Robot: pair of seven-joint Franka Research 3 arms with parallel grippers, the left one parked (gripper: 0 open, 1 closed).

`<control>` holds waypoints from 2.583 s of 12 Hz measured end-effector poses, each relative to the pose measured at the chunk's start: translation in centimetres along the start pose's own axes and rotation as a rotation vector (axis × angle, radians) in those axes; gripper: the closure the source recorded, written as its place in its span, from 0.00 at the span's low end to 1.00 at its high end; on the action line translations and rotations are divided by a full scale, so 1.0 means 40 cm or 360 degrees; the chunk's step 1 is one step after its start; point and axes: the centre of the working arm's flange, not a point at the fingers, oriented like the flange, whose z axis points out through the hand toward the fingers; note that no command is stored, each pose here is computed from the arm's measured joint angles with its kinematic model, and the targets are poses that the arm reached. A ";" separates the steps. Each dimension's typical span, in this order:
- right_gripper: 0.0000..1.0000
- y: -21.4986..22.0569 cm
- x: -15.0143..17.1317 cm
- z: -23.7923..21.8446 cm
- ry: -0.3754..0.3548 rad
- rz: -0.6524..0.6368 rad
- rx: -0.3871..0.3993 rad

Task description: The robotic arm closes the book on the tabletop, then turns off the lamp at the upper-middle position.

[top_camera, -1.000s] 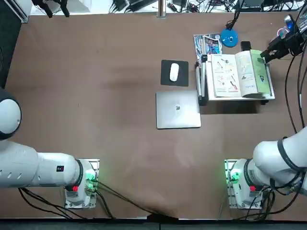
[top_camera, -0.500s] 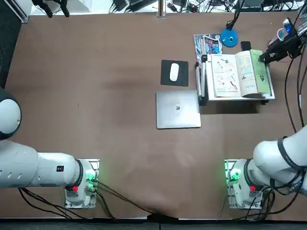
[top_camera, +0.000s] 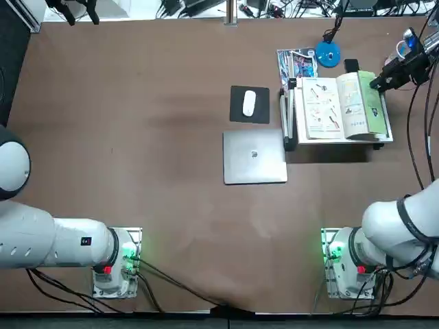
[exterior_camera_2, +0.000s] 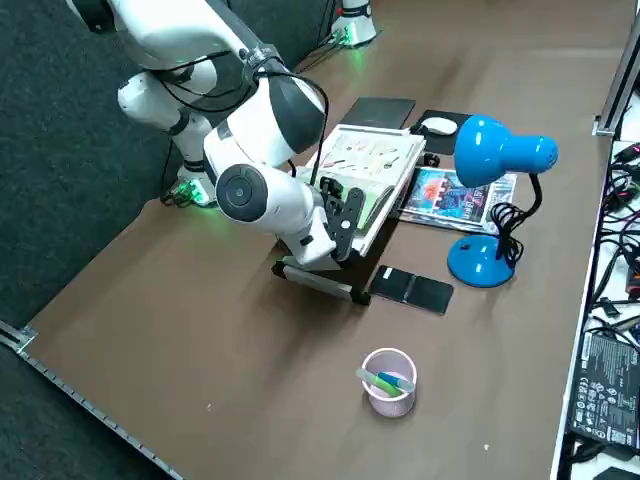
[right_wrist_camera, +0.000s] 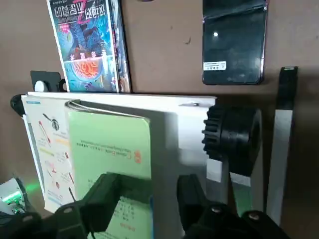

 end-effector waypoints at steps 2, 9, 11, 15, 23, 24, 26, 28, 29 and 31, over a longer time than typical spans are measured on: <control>0.31 -0.003 -0.002 0.003 -0.0014 -0.0011 0.0014; 0.37 -0.066 0.012 0.003 -0.0046 -0.0086 0.0043; 0.37 -0.088 0.023 0.015 -0.0053 -0.0109 0.0051; 0.42 -0.153 0.051 0.040 -0.0075 -0.0164 0.0055; 0.86 -0.316 0.070 0.019 -0.0106 -0.0128 0.0025; 0.87 -0.320 0.071 0.022 -0.0110 -0.0130 0.0025; 0.94 -0.341 0.078 0.036 -0.0132 -0.0155 0.0008; 0.94 -0.370 0.086 0.041 -0.0170 -0.0189 -0.0067; 0.94 -0.394 0.092 0.040 -0.0194 -0.0195 -0.0128; 0.94 -0.460 0.100 0.041 -0.0243 -0.0224 -0.0266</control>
